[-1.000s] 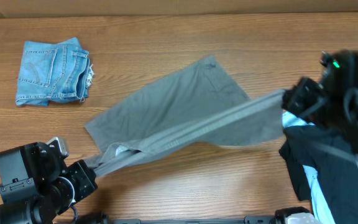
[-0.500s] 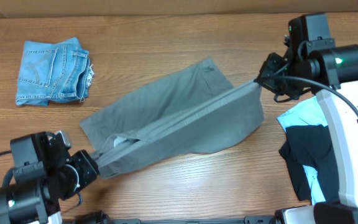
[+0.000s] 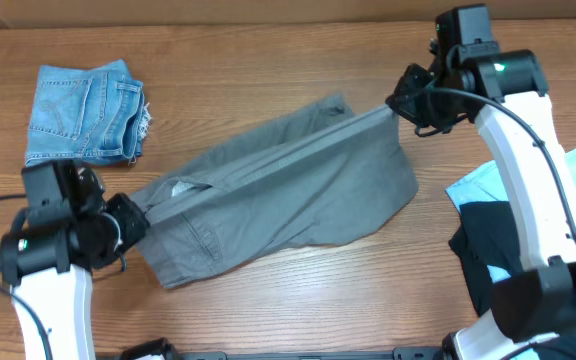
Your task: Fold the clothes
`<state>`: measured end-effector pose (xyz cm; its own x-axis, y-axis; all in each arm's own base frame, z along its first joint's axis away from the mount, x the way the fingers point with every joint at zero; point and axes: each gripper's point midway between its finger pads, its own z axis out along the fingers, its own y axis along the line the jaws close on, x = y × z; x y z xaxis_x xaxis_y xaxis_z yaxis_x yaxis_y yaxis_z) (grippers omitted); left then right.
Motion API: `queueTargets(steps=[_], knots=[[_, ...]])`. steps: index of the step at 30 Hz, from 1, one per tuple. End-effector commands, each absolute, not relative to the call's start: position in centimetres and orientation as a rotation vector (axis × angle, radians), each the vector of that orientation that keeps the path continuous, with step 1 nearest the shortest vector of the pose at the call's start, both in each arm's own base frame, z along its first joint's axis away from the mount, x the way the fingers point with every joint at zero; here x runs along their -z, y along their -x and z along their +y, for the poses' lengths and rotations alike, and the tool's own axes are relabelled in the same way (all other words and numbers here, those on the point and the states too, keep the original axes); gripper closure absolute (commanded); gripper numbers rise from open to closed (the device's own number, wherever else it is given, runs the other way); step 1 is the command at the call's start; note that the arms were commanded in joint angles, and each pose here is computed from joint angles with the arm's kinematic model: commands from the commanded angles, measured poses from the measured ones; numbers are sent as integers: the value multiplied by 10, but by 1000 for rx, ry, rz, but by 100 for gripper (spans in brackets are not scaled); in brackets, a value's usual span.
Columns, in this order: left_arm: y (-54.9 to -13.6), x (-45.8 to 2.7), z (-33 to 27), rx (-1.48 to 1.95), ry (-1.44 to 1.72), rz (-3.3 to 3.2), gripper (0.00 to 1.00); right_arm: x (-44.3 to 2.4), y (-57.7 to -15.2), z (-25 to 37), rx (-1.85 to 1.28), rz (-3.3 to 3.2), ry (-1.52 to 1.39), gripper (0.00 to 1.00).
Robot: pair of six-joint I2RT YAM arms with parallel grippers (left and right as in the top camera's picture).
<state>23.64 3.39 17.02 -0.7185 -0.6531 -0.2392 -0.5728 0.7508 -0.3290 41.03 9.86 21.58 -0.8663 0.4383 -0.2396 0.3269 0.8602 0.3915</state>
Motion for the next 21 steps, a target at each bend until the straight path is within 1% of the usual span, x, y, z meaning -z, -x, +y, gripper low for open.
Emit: queueTargets(steps=[1,7,14,18,21], knots=[[-236,-147,79,-2,1055,2629,93,-208,-434,65,-318,2638,-637,96],[-260,-112,87,-21,1080,2699,92,-198,-458,70,-351,2596,-621,96],[-259,-76,101,-146,1159,2787,92,-175,-474,78,-386,2613,-614,96],[-256,-61,107,-215,1186,2824,88,-157,-476,78,-375,2649,-625,96],[-262,-58,108,-211,1183,2812,82,-152,-477,79,-372,2657,-627,96]])
